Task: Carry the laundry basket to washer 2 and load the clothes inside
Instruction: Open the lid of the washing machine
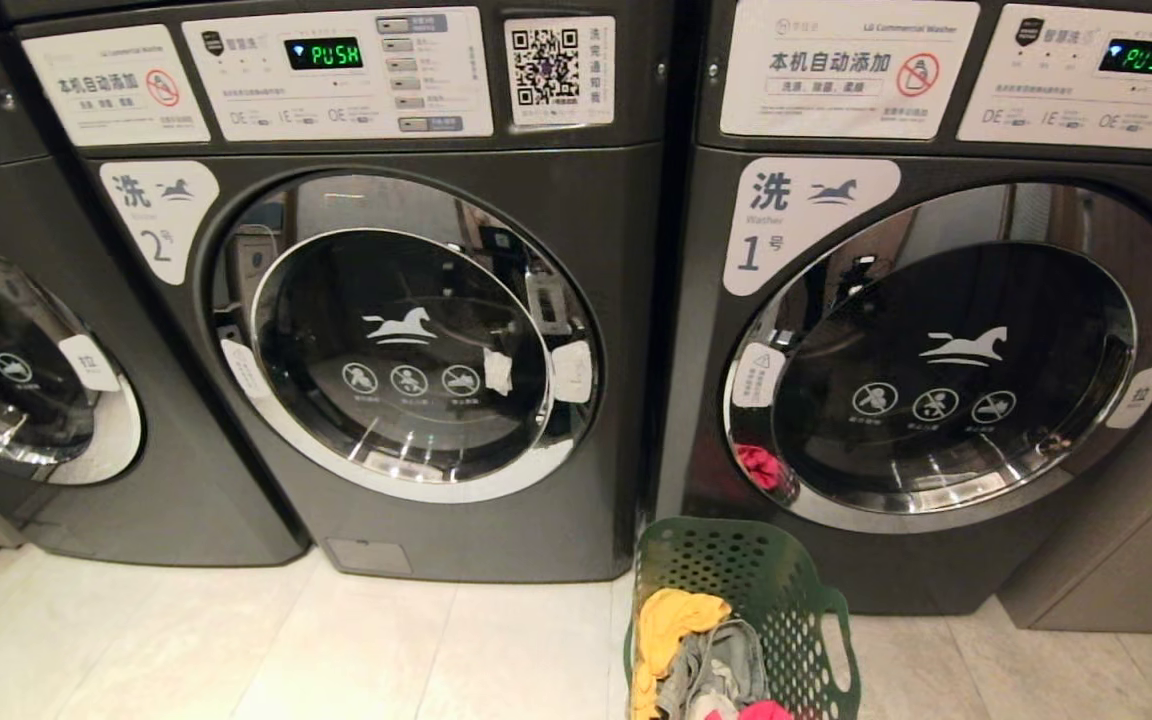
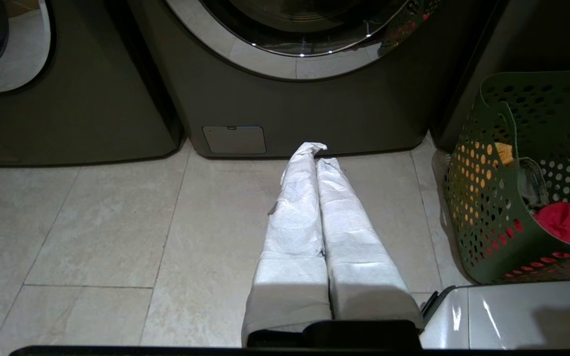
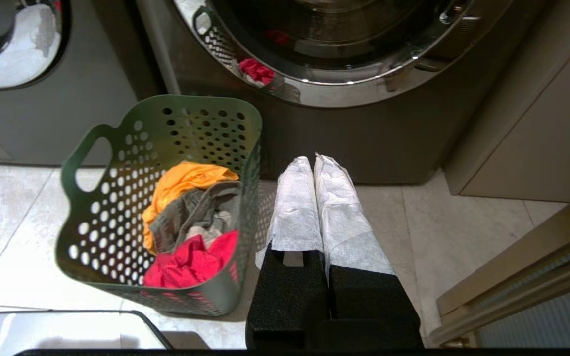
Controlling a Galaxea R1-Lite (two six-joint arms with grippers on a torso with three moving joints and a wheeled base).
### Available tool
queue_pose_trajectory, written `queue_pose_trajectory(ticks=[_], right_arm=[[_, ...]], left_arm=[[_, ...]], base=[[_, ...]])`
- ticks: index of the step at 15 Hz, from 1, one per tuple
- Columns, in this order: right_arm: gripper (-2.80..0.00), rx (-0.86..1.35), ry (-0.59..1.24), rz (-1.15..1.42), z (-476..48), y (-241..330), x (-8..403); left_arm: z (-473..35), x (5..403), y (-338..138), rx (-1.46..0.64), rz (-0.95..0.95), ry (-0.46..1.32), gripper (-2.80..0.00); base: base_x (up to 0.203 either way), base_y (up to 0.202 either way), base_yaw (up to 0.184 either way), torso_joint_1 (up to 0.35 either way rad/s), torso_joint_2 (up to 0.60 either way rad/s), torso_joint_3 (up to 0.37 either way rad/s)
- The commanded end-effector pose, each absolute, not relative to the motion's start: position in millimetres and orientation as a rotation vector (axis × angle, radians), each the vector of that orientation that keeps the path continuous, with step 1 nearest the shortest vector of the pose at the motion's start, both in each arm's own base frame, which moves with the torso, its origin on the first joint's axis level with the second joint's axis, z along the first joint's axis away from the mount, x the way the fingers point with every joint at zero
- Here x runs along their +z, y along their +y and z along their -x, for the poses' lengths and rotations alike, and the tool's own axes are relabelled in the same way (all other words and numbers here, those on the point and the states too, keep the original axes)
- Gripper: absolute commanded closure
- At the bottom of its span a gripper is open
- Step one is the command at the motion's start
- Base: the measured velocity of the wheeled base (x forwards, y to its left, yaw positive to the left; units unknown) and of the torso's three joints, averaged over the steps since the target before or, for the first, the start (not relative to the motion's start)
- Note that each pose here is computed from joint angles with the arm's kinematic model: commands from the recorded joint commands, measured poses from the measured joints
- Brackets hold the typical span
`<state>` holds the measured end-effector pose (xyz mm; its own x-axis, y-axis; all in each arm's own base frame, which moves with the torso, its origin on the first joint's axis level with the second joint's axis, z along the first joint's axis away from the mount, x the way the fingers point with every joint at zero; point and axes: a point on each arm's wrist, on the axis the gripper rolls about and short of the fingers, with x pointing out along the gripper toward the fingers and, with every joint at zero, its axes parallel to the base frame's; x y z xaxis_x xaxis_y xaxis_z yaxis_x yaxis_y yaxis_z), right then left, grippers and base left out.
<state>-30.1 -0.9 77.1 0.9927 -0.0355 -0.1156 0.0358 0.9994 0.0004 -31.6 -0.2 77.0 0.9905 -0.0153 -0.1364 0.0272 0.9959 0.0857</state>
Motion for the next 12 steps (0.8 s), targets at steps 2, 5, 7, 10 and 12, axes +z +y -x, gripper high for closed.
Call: queue_pose_trajectory(ticks=[2, 5, 7, 10, 12], right_arm=[[0.0, -0.036, 0.118, -0.002, 30.1, -0.9, 77.1], [0.0, -0.036, 0.117, -0.002, 30.1, -0.9, 77.2], [0.0, -0.036, 0.118, -0.002, 30.1, -0.9, 77.1], [0.0, -0.036, 0.118, -0.002, 30.1, -0.9, 77.1], [0.0, -0.036, 0.117, -0.002, 30.1, -0.9, 77.2]], left_arm=[[31.6, 76.9, -0.2, -0.021, -0.087, 0.138, 0.0], [31.6, 76.9, -0.2, -0.021, -0.087, 0.137, 0.0], [31.6, 76.9, -0.2, -0.021, -0.087, 0.137, 0.0], [31.5, 76.9, -0.2, -0.023, -0.087, 0.139, 0.0], [31.5, 77.0, -0.2, -0.022, -0.087, 0.139, 0.0]], base=[[0.0, -0.192, 0.002, 0.004, 0.01, 0.006], [0.0, -0.195, 0.001, 0.005, 0.0, 0.003], [0.0, -0.196, 0.001, 0.0, 0.0, 0.002], [0.0, -0.196, 0.001, 0.003, 0.0, 0.003], [0.0, -0.194, 0.0, 0.003, 0.0, 0.003]])
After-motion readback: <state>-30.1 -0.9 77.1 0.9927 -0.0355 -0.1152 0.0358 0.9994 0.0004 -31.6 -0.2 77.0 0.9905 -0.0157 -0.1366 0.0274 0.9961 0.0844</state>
